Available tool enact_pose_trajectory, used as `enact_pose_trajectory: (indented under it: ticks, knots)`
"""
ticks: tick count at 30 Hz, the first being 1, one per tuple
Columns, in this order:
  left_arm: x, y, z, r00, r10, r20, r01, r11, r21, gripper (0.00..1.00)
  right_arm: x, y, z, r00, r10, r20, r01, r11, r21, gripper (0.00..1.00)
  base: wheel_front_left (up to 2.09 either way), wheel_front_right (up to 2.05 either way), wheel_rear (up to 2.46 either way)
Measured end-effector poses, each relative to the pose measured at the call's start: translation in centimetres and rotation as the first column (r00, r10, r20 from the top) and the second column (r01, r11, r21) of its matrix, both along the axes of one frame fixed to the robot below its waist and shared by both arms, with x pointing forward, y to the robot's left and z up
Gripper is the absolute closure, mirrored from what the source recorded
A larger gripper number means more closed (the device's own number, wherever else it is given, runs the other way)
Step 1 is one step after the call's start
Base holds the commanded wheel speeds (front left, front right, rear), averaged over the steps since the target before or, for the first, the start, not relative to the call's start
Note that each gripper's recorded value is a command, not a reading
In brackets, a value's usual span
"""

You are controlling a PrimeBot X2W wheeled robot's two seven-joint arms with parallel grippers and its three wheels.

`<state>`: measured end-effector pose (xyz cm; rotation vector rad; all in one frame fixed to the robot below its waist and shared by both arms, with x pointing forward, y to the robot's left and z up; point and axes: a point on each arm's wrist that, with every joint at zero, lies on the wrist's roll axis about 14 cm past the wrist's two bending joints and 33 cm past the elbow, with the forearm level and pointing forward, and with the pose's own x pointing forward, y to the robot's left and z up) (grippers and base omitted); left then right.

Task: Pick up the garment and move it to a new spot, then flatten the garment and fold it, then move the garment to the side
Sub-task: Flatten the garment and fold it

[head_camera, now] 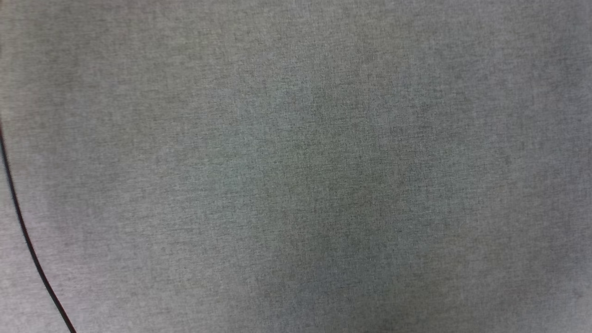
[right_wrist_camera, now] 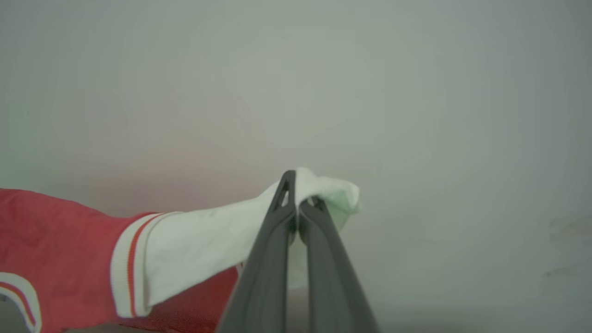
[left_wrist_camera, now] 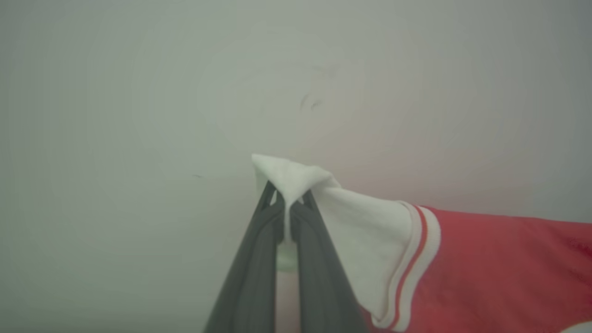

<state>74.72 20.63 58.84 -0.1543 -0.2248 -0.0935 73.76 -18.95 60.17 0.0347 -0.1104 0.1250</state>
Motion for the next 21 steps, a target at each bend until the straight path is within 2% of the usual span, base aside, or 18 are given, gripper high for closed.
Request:
enact_pose_trajectory:
  ticks: [8,11,14,21]
  knots:
    - [-3.9,0.5,-6.5,0.987,-0.009,-0.162,0.003,0.999,-0.041,1.00,-3.8,0.0,-7.4,0.986,0.007,-0.167,-0.006,1.000,0.005,1.00,0.00,0.00,0.00]
    - [-6.7,0.3,-8.7,0.974,-0.021,-0.227,0.010,0.999,-0.046,1.00,-6.6,-0.5,-9.8,0.976,0.004,-0.220,-0.002,1.000,0.009,1.00,0.00,0.00,0.00]
    - [-9.6,0.6,-8.8,0.972,-0.022,-0.235,0.010,0.999,-0.052,1.00,-9.9,-0.9,-11.7,0.965,0.003,-0.263,0.001,1.000,0.014,1.00,0.00,0.00,0.00]
    - [-18.2,2.2,-10.3,0.961,0.025,-0.274,-0.043,0.997,-0.061,1.00,-17.9,-1.6,-14.1,0.945,0.001,-0.327,0.013,0.999,0.042,1.00,0.00,0.00,0.00]
